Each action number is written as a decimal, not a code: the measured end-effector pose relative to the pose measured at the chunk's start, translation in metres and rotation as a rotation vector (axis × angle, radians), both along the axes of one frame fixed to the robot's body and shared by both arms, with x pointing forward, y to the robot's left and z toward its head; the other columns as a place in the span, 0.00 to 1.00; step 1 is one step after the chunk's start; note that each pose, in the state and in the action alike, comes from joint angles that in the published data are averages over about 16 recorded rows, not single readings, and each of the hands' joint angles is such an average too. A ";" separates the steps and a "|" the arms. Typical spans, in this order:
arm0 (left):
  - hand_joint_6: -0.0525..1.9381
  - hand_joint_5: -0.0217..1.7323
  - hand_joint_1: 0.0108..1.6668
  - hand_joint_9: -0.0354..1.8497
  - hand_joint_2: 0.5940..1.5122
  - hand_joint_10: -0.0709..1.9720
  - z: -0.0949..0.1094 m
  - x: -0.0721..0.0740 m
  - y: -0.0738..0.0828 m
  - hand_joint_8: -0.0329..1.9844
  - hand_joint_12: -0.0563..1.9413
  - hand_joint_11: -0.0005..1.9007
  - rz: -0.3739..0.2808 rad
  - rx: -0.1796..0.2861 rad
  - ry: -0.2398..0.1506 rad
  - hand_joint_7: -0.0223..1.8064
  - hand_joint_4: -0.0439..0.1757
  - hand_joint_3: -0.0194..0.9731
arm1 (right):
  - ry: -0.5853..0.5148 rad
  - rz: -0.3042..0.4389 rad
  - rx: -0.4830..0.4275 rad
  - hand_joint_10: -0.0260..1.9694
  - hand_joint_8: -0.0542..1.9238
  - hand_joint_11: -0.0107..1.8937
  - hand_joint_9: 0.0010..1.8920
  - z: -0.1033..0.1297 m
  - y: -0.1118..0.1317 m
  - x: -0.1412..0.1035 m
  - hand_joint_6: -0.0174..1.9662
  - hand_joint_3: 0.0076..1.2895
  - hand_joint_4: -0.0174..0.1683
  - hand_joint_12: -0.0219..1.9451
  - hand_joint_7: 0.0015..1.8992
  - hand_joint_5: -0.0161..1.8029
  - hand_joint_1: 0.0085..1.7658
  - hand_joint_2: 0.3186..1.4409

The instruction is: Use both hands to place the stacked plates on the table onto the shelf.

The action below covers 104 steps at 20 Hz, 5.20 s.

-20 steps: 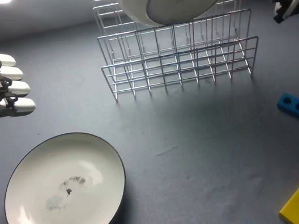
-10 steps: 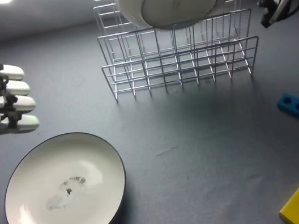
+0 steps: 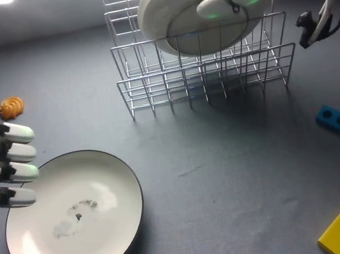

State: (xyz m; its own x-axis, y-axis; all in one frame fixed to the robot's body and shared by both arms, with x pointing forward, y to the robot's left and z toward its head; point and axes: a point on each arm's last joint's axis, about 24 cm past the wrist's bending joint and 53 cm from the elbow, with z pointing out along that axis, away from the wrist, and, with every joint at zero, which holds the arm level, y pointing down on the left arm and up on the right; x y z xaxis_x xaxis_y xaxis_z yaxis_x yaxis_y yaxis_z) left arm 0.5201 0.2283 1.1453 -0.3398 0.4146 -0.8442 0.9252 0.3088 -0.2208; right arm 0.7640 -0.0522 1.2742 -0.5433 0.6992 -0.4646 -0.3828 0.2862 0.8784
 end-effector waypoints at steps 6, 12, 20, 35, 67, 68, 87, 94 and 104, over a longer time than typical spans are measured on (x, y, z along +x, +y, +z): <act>0.04 0.18 0.01 0.13 0.58 0.04 -0.025 -0.007 0.006 0.02 0.04 0.09 -0.015 0.089 0.024 0.15 0.21 0.02 | -0.006 0.001 -0.009 0.40 0.42 0.25 0.43 -0.006 0.000 0.001 0.59 0.00 0.11 0.79 0.48 0.44 0.65 0.67; 0.04 0.18 0.01 0.13 0.59 0.04 -0.047 -0.006 0.006 0.02 0.05 0.09 0.019 0.141 0.047 0.15 0.21 0.02 | -0.023 0.007 -0.012 0.36 0.23 0.22 0.39 -0.006 0.000 0.000 0.41 0.00 0.05 0.78 0.48 0.41 0.63 0.68; 0.03 0.18 0.01 0.13 0.59 0.04 -0.065 -0.010 -0.002 0.02 0.05 0.09 0.059 0.149 0.096 0.14 0.21 0.02 | -0.062 0.019 -0.008 0.35 0.08 0.11 0.30 0.002 -0.003 -0.005 0.15 0.00 0.03 0.77 0.44 0.37 0.59 0.68; 0.03 0.18 0.01 0.13 0.60 0.04 -0.097 0.015 0.001 0.02 0.05 0.08 0.260 0.153 0.160 0.15 0.21 0.02 | -0.531 0.211 -0.093 0.36 0.04 0.01 0.07 0.051 0.029 -0.116 0.07 0.00 0.09 0.55 0.23 0.21 0.58 0.59; 0.01 0.15 0.01 0.12 0.60 0.03 -0.149 0.012 0.052 0.02 0.03 0.05 0.664 0.203 0.384 0.14 0.15 0.02 | -0.785 0.390 -0.518 0.02 0.04 0.01 0.01 -0.069 0.190 -0.206 0.02 0.00 0.11 0.01 0.01 0.02 0.66 0.49; 0.01 0.15 0.01 0.12 0.60 0.03 -0.149 0.012 0.052 0.02 0.03 0.05 0.665 0.202 0.385 0.14 0.15 0.02 | -0.787 0.392 -0.528 0.02 0.04 0.01 0.01 -0.072 0.198 -0.205 0.02 0.00 0.11 0.01 0.01 0.02 0.66 0.49; 0.01 0.15 0.00 0.12 0.60 0.03 -0.148 0.014 0.054 0.01 0.04 0.06 0.677 0.184 0.398 0.14 0.15 0.02 | -0.766 0.359 -0.609 0.10 0.09 0.12 0.27 -0.101 0.241 -0.169 0.08 0.00 0.09 0.47 0.27 0.28 0.64 0.62; 0.01 0.15 0.00 0.12 0.60 0.03 -0.135 0.027 0.052 0.01 0.05 0.07 0.690 0.141 0.375 0.14 0.17 0.02 | -0.754 0.355 -0.583 0.22 0.28 0.28 0.48 -0.097 0.240 -0.168 0.19 0.00 0.06 0.71 0.47 0.45 0.63 0.62; 0.03 0.16 0.00 0.12 0.60 0.04 -0.067 0.082 0.050 0.02 0.06 0.07 0.729 -0.027 0.234 0.13 0.20 0.02 | -0.687 0.357 -0.517 0.30 0.51 0.36 0.52 -0.089 0.235 -0.166 0.31 0.00 0.08 0.72 0.51 0.47 0.64 0.61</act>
State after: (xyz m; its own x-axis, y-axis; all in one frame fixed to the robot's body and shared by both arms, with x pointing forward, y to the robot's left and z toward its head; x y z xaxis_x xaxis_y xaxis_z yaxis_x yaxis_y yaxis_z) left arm 0.6023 0.2786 1.0788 -0.6904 -0.0029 -0.7234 0.4174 0.8151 -0.4016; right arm 0.5979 0.1833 1.1847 -0.1772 0.1602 -0.9711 -0.9123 0.3434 0.2231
